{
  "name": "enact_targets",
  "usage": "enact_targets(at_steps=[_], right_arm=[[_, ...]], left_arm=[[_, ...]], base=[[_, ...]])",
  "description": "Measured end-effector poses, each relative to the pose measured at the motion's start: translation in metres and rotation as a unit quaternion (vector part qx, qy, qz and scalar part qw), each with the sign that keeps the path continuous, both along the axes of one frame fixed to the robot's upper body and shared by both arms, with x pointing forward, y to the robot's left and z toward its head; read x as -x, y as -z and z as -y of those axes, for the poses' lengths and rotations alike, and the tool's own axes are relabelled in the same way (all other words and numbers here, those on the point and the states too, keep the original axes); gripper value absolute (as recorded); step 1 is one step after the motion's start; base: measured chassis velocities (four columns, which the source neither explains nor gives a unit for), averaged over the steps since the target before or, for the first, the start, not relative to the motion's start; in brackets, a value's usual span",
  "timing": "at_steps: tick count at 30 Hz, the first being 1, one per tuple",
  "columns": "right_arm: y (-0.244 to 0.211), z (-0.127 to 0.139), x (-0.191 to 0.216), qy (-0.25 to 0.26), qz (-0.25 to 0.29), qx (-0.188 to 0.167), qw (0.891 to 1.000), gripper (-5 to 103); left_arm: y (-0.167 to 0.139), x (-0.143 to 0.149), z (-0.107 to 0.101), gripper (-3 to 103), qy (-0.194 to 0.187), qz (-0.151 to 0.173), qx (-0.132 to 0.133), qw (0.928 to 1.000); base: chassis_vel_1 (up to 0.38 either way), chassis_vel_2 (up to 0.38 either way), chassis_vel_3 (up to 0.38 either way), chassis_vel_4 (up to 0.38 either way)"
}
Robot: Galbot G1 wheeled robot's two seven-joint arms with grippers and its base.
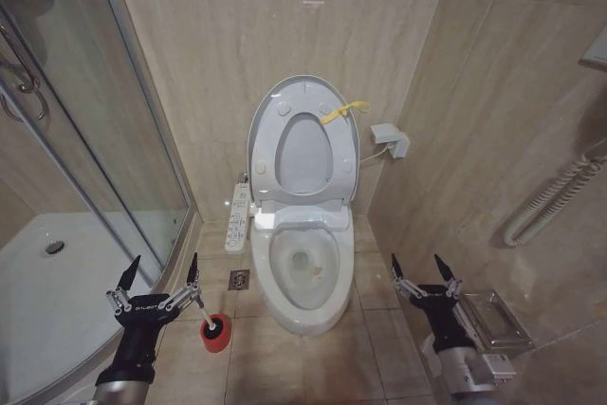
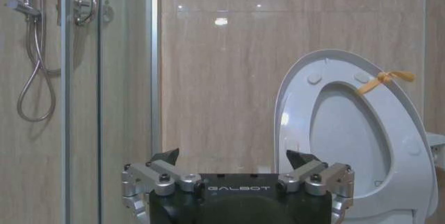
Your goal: Open the toilet lid, clean the toilet bowl with a toilet brush, close the toilet lid, and flush.
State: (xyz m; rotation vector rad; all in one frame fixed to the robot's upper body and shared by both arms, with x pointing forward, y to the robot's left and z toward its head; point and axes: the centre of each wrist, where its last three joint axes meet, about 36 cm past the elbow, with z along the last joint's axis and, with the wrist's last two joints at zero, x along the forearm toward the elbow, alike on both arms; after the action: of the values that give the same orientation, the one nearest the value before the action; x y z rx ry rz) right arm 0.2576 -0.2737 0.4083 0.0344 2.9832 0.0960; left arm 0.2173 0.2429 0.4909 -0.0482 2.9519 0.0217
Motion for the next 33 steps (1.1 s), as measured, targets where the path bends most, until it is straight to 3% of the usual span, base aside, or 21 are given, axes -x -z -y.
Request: enact_targets(at_steps=[33], right_arm=[[-0.0054,-0.006,0.0045,0.008,-0.011,-0.004,1.0,100]], left_arm=[[0.0,0.0,0.0,100,0.0,0.0,0.0,1.0]], base=[[0.0,0.0,0.0,0.0]])
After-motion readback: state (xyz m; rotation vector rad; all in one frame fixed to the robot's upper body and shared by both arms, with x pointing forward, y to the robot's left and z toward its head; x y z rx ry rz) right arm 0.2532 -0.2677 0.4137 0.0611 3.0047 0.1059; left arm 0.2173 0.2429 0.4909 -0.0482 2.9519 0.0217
